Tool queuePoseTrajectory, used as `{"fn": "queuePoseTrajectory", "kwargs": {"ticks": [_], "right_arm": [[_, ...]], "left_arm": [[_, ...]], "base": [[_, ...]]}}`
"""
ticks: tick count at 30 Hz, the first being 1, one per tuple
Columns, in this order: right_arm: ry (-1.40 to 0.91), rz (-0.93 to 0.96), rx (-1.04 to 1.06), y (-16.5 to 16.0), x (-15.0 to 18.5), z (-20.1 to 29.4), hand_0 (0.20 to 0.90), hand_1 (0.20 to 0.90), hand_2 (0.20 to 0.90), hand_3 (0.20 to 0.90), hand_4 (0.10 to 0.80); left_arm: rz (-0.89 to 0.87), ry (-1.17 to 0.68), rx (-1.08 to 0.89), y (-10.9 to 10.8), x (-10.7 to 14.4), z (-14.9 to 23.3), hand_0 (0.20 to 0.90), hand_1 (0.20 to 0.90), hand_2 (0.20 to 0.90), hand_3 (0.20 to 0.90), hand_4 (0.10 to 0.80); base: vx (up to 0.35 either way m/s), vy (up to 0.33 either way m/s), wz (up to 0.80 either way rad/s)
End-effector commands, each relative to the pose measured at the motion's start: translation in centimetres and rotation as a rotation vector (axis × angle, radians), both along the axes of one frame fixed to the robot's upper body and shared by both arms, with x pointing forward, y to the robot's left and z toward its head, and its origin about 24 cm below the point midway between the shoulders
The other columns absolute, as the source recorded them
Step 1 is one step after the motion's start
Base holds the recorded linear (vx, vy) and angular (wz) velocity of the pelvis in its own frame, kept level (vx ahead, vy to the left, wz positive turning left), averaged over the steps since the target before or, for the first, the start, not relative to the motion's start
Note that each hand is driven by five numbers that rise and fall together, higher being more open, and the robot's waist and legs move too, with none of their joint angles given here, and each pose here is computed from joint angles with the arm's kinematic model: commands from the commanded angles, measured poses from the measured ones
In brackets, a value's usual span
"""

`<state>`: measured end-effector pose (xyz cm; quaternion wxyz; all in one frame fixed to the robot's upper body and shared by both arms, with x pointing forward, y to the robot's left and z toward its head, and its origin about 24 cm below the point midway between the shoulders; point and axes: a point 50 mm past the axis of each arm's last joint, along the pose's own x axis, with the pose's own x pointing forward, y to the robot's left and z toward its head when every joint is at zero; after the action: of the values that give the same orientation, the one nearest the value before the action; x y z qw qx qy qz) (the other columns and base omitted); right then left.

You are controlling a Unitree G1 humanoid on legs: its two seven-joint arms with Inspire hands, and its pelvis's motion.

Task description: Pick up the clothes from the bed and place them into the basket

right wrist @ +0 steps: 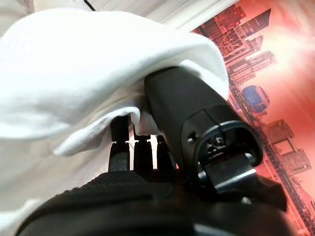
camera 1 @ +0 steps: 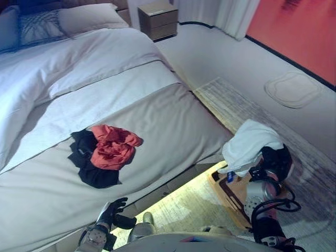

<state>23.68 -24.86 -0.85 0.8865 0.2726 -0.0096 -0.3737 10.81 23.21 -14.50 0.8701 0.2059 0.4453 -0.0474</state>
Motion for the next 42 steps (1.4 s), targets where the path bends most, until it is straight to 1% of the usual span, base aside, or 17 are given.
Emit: {"fn": "queuePoseTrajectory", "kwargs": {"ticks": [1, 4, 7, 8, 9, 10, 13, 15, 17, 21, 24, 26, 32, 37, 42], "right_arm": [[-0.206, 0.067, -0.176, 1.0, 2.5, 5.4, 0.3, 0.3, 0.3, 0.2, 0.1], [-0.149, 0.076, -0.179, 2.2, 2.6, 4.6, 0.3, 0.3, 0.3, 0.2, 0.1], [-0.093, 0.065, -0.169, 2.4, 2.3, 3.5, 0.3, 0.3, 0.3, 0.2, 0.1], [-0.084, 0.086, -0.174, 2.5, 2.4, 3.3, 0.3, 0.3, 0.3, 0.2, 0.1], [-0.073, 0.131, -0.181, 2.9, 3.0, 3.0, 0.3, 0.3, 0.3, 0.2, 0.1], [-0.061, 0.183, -0.176, 3.7, 3.9, 3.0, 0.3, 0.3, 0.3, 0.2, 0.1], [-0.022, 0.206, -0.201, 4.4, 4.2, 2.6, 0.3, 0.3, 0.3, 0.2, 0.1], [0.007, 0.19, -0.211, 4.5, 4.0, 2.0, 0.3, 0.3, 0.3, 0.2, 0.1], [0.035, 0.176, -0.225, 4.2, 3.8, 1.5, 0.3, 0.3, 0.3, 0.2, 0.1], [0.08, 0.145, -0.246, 3.3, 4.1, 1.2, 0.3, 0.3, 0.3, 0.2, 0.1], [0.126, 0.117, -0.25, 2.4, 4.8, 1.3, 0.3, 0.3, 0.3, 0.2, 0.1], [0.141, 0.105, -0.252, 2.0, 4.9, 1.3, 0.3, 0.3, 0.3, 0.2, 0.1], [0.181, 0.042, -0.302, -0.6, 5.6, 2.1, 0.3, 0.3, 0.3, 0.2, 0.1], [0.18, -0.006, -0.327, -1.8, 6.7, 3.7, 0.3, 0.3, 0.3, 0.2, 0.1], [0.187, -0.047, -0.336, -3.0, 7.0, 4.4, 0.3, 0.3, 0.3, 0.2, 0.1]], "left_arm": [[-0.023, -0.162, -0.022, -1.1, 3.4, 1.3, 0.9, 0.9, 0.9, 0.9, 0.8], [0.01, -0.209, -0.03, -1.2, 4.2, 1.7, 0.9, 0.9, 0.9, 0.9, 0.8], [0.067, -0.246, -0.08, -0.8, 4.7, 2.1, 0.9, 0.9, 0.9, 0.9, 0.8], [0.092, -0.243, -0.084, -0.6, 4.4, 2.0, 0.9, 0.9, 0.9, 0.9, 0.8], [0.146, -0.234, -0.081, -0.3, 3.6, 1.7, 0.9, 0.9, 0.9, 0.9, 0.8], [0.203, -0.218, -0.082, -0.3, 2.0, 1.2, 0.9, 0.9, 0.9, 0.9, 0.8], [0.21, -0.172, -0.073, -0.1, 0.1, 0.6, 0.9, 0.9, 0.9, 0.9, 0.8], [0.194, -0.157, -0.061, 0.0, 0.0, 0.5, 0.9, 0.9, 0.9, 0.9, 0.8], [0.184, -0.171, -0.052, 0.4, 0.6, 0.8, 0.9, 0.9, 0.9, 0.9, 0.8], [0.225, -0.195, -0.017, 1.6, 1.2, 1.2, 0.9, 0.9, 0.9, 0.9, 0.8], [0.2, -0.168, 0.001, 2.0, 0.6, 1.0, 0.9, 0.9, 0.9, 0.9, 0.8], [0.19, -0.16, 0.0, 2.0, 0.4, 1.0, 0.9, 0.9, 0.9, 0.9, 0.8], [0.158, -0.115, -0.013, 1.4, -1.1, 0.4, 0.9, 0.9, 0.9, 0.9, 0.8], [0.159, -0.113, -0.014, 1.3, -1.5, 0.4, 0.9, 0.9, 0.9, 0.9, 0.8], [0.162, -0.12, -0.008, 1.4, -1.5, 0.4, 0.9, 0.9, 0.9, 0.9, 0.8]], "base": [[-0.245, -0.289, -1.97], [-0.162, -0.295, -1.7], [-0.101, -0.159, -1.0], [-0.077, -0.07, -0.56], [-0.025, -0.024, -0.99], [-0.038, 0.0, -1.27], [0.027, 0.022, -2.38], [0.008, 0.03, -1.31], [0.007, 0.018, -0.7], [0.055, -0.002, 0.03], [0.087, -0.012, 0.18], [0.057, -0.028, 0.09], [0.043, -0.032, 0.07], [0.005, -0.007, 0.04], [0.01, -0.012, 0.04]]}}
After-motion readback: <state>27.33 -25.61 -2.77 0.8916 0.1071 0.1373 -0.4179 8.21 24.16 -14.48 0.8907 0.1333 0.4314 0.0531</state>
